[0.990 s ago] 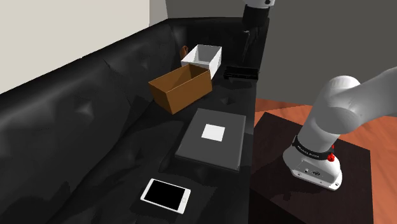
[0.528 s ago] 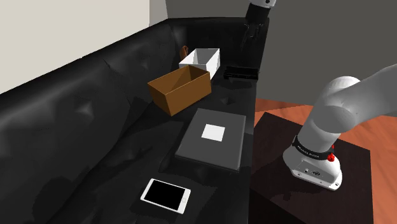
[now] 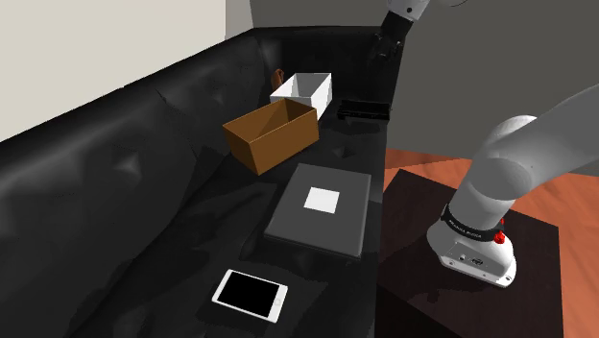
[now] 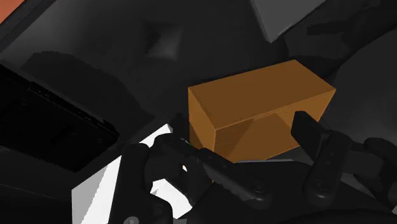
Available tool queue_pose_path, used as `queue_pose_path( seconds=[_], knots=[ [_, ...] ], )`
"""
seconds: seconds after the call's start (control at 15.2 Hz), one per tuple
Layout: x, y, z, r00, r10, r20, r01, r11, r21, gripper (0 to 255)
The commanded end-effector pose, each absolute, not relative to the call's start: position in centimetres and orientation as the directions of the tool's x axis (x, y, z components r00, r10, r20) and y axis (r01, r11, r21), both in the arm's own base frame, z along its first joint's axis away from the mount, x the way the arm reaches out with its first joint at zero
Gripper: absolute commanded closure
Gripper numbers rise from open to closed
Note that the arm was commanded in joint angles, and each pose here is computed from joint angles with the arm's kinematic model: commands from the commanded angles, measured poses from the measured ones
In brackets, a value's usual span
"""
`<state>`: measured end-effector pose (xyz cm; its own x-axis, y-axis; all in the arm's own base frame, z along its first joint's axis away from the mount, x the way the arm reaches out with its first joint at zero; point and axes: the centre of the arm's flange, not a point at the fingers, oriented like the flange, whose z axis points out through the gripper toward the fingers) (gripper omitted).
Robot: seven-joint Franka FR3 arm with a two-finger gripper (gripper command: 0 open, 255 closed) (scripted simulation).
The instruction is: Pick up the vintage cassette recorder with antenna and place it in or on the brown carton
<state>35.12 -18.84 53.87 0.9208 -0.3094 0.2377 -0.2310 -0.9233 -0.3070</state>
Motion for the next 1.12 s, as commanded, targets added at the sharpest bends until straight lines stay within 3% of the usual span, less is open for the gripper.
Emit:
queue_pose_path(
  seconds=[0.0,1.06],
  knots=[
    [35.1,-21.4,52.9,0.898,-0.364,0.247,-0.267,-0.897,-0.352,0],
    [32.3,-41.6,40.5,0.64,-0.739,0.21,-0.451,-0.582,-0.677,0]
  ],
)
